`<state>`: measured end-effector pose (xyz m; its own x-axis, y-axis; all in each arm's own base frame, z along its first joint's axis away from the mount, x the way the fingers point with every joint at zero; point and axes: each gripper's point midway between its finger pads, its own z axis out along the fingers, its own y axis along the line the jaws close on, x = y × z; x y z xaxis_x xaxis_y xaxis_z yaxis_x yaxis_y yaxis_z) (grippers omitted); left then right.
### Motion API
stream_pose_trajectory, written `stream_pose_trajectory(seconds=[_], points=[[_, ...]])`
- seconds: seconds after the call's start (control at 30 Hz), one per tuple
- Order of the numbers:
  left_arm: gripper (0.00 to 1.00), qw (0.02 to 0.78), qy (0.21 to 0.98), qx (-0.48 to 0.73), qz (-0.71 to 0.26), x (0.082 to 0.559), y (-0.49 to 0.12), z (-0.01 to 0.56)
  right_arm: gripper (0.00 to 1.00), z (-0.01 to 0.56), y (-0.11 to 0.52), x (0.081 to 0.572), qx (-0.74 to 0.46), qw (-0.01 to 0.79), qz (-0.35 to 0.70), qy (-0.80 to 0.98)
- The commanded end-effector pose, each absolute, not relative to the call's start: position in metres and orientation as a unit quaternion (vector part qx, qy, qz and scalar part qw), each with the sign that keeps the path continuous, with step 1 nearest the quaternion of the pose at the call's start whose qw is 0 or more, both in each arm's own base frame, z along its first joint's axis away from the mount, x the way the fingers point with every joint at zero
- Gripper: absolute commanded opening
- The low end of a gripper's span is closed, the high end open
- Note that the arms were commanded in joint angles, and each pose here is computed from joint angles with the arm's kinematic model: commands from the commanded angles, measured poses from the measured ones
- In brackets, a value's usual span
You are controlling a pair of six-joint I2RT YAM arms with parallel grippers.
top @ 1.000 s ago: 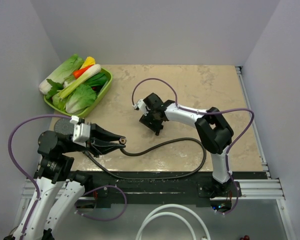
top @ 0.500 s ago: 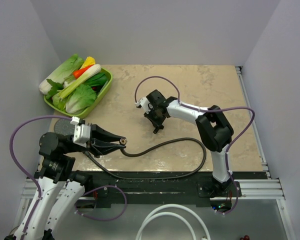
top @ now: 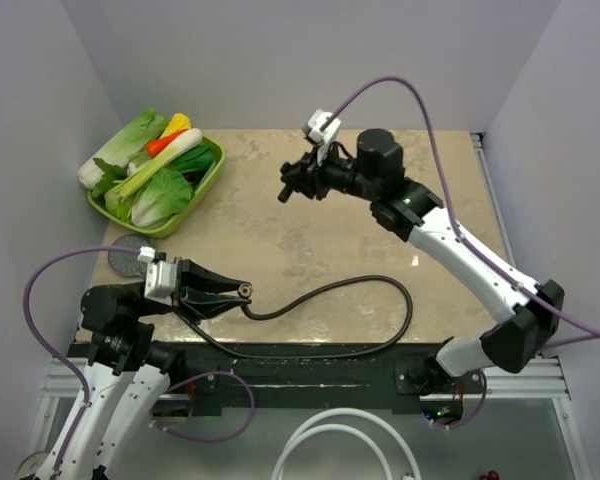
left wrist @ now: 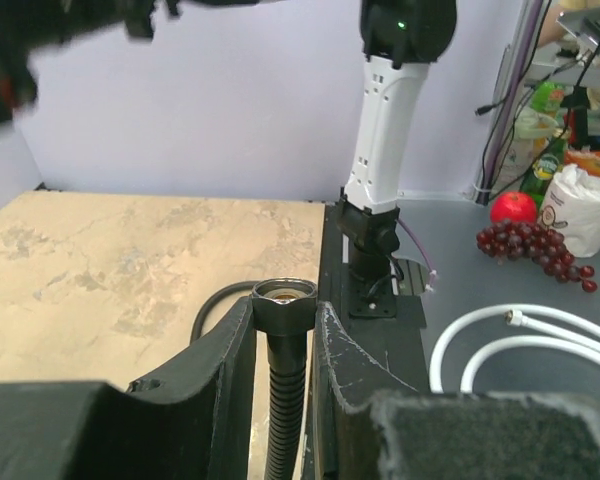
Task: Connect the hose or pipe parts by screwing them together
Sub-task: Pick up the adaptor from the center of the board.
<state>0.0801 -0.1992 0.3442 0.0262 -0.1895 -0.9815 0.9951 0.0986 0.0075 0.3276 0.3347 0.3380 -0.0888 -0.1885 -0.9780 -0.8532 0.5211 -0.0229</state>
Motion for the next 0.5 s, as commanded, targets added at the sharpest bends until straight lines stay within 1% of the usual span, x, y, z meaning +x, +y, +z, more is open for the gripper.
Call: stream_pose_trajectory(seconds=[0.0,0.03,0.07,0.1,0.13,0.17,0.2,0.23,0.27,0.3,0.33,0.37,0.43,0.47], points=[[0.00,0.612,0.448,0.378,-0.531,0.086,-0.196,0.357,0.00,0.445,0.341,0.272,-0.397,0.617,0.421,0.534],[0.00,0.617,0.440,0.367,-0.539,0.085,-0.195,0.362,0.00,0.446,0.337,0.257,-0.390,0.612,0.446,0.524],[0.00,0.614,0.444,0.358,-0.546,0.088,-0.196,0.357,0.00,0.483,0.324,0.238,-0.384,0.654,0.458,0.464],[0.00,0.616,0.442,0.351,-0.550,0.090,-0.196,0.357,0.00,0.493,0.320,0.226,-0.382,0.659,0.472,0.443],[0.00,0.628,0.428,0.336,-0.556,0.091,-0.194,0.364,0.00,0.493,0.321,0.208,-0.390,0.636,0.509,0.430],[0.00,0.630,0.427,0.327,-0.560,0.094,-0.194,0.360,0.00,0.510,0.317,0.194,-0.395,0.644,0.528,0.388],[0.00,0.636,0.419,0.322,-0.562,0.094,-0.193,0.363,0.00,0.513,0.318,0.182,-0.405,0.629,0.551,0.370],[0.00,0.645,0.404,0.314,-0.567,0.095,-0.191,0.371,0.00,0.511,0.320,0.170,-0.399,0.594,0.592,0.370],[0.00,0.647,0.400,0.310,-0.571,0.096,-0.191,0.373,0.00,0.523,0.315,0.152,-0.417,0.595,0.610,0.317],[0.00,0.646,0.397,0.307,-0.575,0.097,-0.192,0.375,0.00,0.525,0.314,0.144,-0.418,0.585,0.629,0.296],[0.00,0.644,0.389,0.307,-0.583,0.097,-0.192,0.379,0.00,0.521,0.314,0.131,-0.406,0.547,0.670,0.295],[0.00,0.645,0.383,0.307,-0.586,0.097,-0.192,0.382,0.00,0.531,0.306,0.113,-0.422,0.556,0.676,0.238],[0.00,0.652,0.369,0.302,-0.590,0.095,-0.191,0.391,0.00,0.529,0.313,0.102,-0.435,0.523,0.698,0.224],[0.00,0.655,0.364,0.302,-0.589,0.094,-0.190,0.394,0.00,0.531,0.316,0.087,-0.448,0.510,0.706,0.203]])
